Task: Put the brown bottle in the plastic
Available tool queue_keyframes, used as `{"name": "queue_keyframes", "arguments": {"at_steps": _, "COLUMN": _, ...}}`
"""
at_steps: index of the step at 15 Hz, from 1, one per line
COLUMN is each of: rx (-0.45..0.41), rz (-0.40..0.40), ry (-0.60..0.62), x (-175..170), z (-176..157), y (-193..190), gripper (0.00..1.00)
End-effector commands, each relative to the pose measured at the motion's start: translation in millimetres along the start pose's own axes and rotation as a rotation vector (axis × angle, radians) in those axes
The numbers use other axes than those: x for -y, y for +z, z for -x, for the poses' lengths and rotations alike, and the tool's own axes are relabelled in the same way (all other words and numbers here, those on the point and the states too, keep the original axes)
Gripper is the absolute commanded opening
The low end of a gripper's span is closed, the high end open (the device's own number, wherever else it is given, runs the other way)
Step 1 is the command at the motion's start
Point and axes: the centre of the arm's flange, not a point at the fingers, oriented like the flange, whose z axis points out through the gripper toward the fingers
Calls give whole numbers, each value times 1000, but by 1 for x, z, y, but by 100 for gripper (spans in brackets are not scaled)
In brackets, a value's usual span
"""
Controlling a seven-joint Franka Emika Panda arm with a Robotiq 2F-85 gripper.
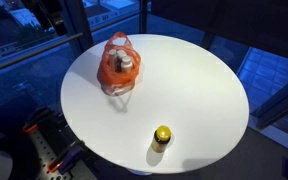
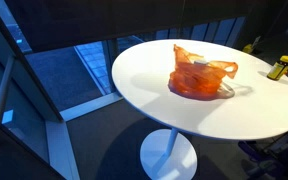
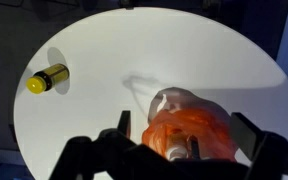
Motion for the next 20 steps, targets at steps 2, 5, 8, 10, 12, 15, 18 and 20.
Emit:
{"name": "queue_keyframes", "arguments": {"at_steps": 2, "rx": 0, "rz": 0, "ry": 0, "x": 0, "z": 0, "y": 0, "gripper": 100}}
{"name": "queue_keyframes", "arguments": {"at_steps": 5, "rx": 1, "rz": 0, "ry": 4, "x": 1, "z": -4, "y": -1, "gripper": 100}}
{"name": "queue_keyframes", "arguments": {"at_steps": 8, "rx": 2, "rz": 5, "ry": 16, "x": 3, "z": -16, "y": -6, "gripper": 100}}
{"name": "queue_keyframes", "arguments": {"at_steps": 10, "rx": 7, "rz": 6, "ry": 24, "x": 4, "z": -24, "y": -8, "gripper": 100}}
{"name": "queue_keyframes", "arguments": {"at_steps": 12, "rx": 15, "rz": 9, "ry": 44, "x": 2, "z": -34, "y": -8, "gripper": 100}}
{"name": "queue_keyframes", "arguments": {"at_steps": 15, "rx": 31, "rz": 18, "ry": 91, "x": -6, "z": -52, "y": -3, "gripper": 100}}
{"name": "queue_keyframes", "arguments": {"at_steps": 18, "rx": 59, "rz": 39, "ry": 155, "x": -20, "z": -75, "y": 6, "gripper": 100}}
{"name": "queue_keyframes", "arguments": {"at_steps": 20, "rx": 78, "rz": 56, "ry": 200, "x": -31, "z": -90, "y": 15, "gripper": 100}}
